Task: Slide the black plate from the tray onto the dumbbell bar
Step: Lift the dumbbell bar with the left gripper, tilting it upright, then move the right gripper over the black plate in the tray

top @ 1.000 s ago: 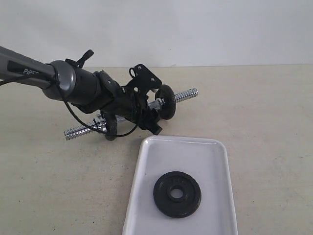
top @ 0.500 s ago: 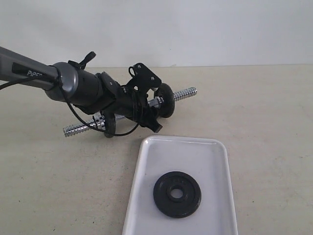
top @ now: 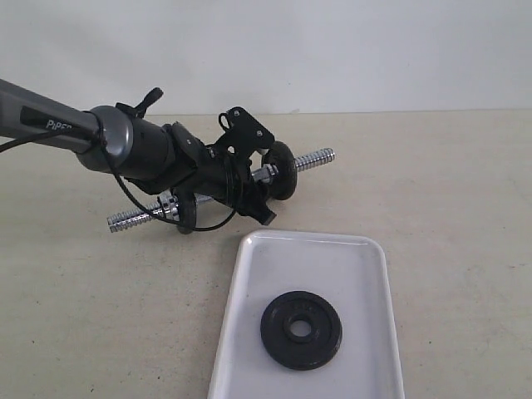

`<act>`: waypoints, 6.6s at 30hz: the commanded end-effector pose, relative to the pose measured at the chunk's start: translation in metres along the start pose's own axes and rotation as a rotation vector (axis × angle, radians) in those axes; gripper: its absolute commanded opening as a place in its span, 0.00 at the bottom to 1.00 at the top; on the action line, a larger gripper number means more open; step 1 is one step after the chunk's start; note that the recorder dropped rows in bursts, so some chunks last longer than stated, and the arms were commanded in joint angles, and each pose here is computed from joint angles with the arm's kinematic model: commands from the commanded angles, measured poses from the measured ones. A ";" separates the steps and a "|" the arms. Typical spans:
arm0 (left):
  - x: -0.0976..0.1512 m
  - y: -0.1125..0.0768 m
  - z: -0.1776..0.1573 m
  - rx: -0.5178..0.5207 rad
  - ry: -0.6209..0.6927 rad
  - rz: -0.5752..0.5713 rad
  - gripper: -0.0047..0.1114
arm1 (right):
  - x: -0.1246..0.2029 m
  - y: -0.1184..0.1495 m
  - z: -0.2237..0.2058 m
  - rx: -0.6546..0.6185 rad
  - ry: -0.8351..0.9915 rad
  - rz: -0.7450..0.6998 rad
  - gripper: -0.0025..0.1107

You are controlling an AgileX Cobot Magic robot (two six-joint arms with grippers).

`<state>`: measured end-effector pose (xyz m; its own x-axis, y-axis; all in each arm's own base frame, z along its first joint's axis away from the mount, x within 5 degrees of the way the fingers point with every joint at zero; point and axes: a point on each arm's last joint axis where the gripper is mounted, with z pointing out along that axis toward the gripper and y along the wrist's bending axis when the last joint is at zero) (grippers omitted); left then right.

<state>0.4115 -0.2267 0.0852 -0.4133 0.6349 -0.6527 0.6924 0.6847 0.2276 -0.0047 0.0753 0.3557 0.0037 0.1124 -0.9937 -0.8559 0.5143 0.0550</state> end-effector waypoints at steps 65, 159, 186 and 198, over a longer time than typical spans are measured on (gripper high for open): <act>-0.064 0.021 -0.118 0.202 -0.133 0.146 0.08 | 0.002 0.005 0.001 -0.059 0.034 -0.001 0.95; 0.003 0.002 -0.139 0.396 0.075 0.147 0.08 | 0.069 -0.114 0.076 -0.154 0.113 0.518 0.95; 0.003 0.002 -0.139 0.398 0.076 0.147 0.08 | 0.164 -0.123 0.164 0.536 0.708 0.245 0.95; 0.003 0.002 -0.139 0.400 0.077 0.147 0.08 | 0.193 -0.116 0.171 0.487 0.826 0.369 0.95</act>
<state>0.3283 -0.1684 0.1616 -0.3041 0.8092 -0.5027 0.9342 0.3568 0.0091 0.1844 0.1783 0.1785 -0.7101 -0.1945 -0.6767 -0.4268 0.8833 0.1940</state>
